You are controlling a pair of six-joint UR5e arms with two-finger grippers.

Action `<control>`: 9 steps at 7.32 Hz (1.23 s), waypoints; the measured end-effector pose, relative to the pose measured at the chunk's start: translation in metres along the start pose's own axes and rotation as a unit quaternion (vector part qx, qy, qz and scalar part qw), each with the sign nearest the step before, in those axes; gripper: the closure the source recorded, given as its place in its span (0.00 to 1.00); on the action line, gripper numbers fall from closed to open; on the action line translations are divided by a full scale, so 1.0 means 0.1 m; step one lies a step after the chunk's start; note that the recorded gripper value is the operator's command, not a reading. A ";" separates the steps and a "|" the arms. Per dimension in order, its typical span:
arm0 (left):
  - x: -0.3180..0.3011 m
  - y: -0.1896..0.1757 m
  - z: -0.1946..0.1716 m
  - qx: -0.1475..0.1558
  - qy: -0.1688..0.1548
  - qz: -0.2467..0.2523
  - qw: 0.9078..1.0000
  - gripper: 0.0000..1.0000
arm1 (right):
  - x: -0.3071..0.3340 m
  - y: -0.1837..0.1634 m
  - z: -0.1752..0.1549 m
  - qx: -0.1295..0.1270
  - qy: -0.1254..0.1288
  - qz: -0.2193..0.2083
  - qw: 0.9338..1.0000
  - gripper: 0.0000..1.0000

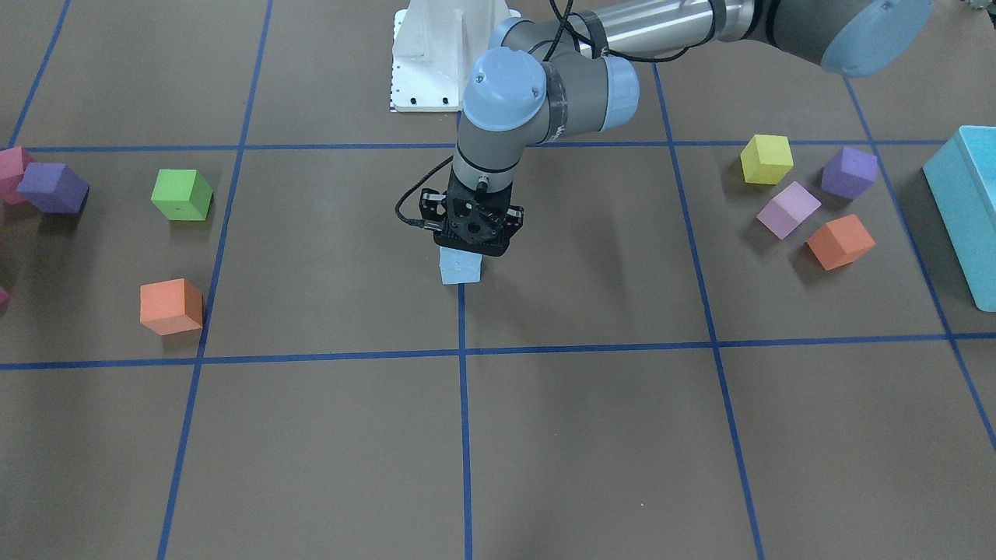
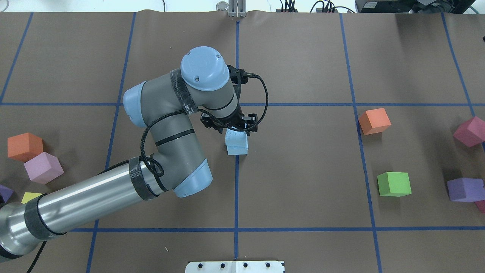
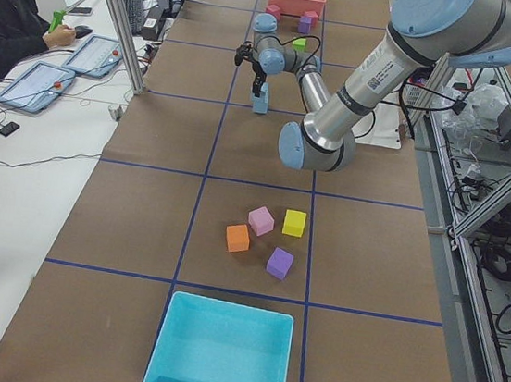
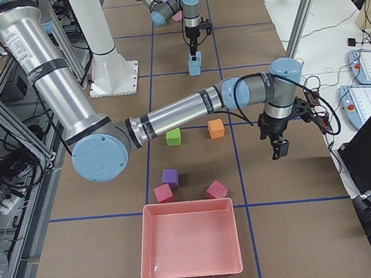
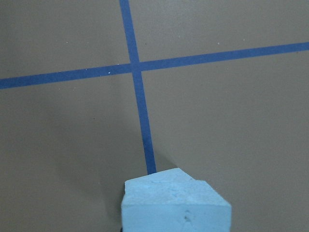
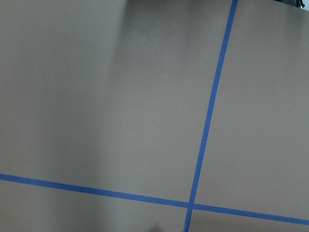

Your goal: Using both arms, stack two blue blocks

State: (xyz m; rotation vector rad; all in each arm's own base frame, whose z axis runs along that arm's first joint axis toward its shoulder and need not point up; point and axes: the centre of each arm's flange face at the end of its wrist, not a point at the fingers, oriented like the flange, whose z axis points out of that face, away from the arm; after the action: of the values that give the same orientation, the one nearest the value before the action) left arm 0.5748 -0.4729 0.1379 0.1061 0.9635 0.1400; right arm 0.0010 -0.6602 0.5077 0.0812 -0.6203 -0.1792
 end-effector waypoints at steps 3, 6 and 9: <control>-0.02 -0.09 -0.32 0.013 0.019 0.007 1.000 0.03 | 0.00 0.00 0.02 -0.002 0.000 -0.002 1.000 0.00; -1.03 -0.95 -1.18 0.045 0.016 0.029 0.998 0.03 | 0.01 0.00 0.05 -0.005 -0.001 -0.002 1.000 0.00; -2.66 -1.50 -2.14 0.045 -0.002 0.063 0.997 0.03 | 0.01 0.00 0.08 -0.007 -0.002 -0.002 1.000 0.00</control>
State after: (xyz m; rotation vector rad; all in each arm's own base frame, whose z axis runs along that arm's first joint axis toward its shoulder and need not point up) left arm 0.2594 -0.6588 0.2092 0.2491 0.9598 0.2124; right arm -0.0032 -0.6607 0.5145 0.0680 -0.6218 -0.1884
